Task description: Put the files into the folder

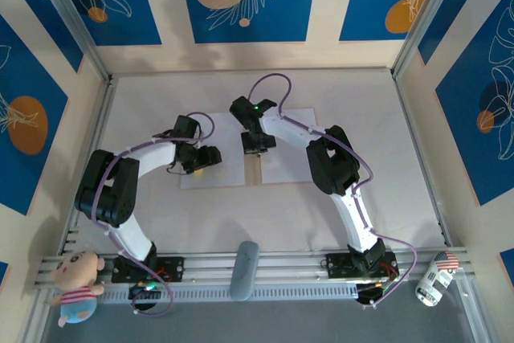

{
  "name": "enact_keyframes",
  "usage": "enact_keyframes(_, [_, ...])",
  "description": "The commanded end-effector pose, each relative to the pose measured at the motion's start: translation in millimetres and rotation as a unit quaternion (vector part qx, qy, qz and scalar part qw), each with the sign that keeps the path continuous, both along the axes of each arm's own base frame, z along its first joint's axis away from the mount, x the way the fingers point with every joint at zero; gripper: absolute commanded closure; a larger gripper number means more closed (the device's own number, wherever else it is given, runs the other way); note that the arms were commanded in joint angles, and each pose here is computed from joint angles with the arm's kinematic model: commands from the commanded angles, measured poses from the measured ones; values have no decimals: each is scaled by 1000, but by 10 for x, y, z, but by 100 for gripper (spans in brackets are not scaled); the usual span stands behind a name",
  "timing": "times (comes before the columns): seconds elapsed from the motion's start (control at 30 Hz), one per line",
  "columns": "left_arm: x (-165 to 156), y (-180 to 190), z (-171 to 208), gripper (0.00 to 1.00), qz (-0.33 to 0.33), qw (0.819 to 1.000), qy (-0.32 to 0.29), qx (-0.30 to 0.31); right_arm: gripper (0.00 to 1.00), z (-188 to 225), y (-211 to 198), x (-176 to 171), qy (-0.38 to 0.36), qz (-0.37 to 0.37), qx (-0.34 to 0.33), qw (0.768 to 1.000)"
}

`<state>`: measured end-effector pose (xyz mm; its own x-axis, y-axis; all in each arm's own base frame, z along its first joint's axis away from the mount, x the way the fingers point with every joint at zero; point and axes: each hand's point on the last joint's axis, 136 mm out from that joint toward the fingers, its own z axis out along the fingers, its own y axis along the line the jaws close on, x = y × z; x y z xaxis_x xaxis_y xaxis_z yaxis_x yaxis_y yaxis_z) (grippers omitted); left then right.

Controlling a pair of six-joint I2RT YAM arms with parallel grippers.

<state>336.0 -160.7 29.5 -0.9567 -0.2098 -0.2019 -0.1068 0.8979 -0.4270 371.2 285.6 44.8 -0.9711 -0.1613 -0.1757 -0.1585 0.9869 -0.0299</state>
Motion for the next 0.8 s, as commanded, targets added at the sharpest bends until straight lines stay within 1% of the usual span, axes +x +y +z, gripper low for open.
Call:
enact_keyframes(0.0, [-177, 61, -237, 32, -2, 999, 45, 12, 95, -215, -298, -129, 40, -6, -60, 997])
enact_keyframes(0.2, [-170, 56, -240, 32, -2, 999, 46, 11, 95, -325, -287, -191, 53, -9, -50, 997])
enact_keyframes(0.4, [-173, 58, -239, 32, -2, 999, 46, 11, 95, -421, -314, -222, 60, -10, -57, 996])
enact_keyframes(0.6, [-178, 55, -233, 32, -2, 999, 46, 11, 95, -426, -359, -217, 58, -11, -68, 996])
enact_keyframes(0.77, [-180, 60, -232, 32, -1, 999, 47, 11, 95, -326, -343, -181, 49, -10, -64, 997])
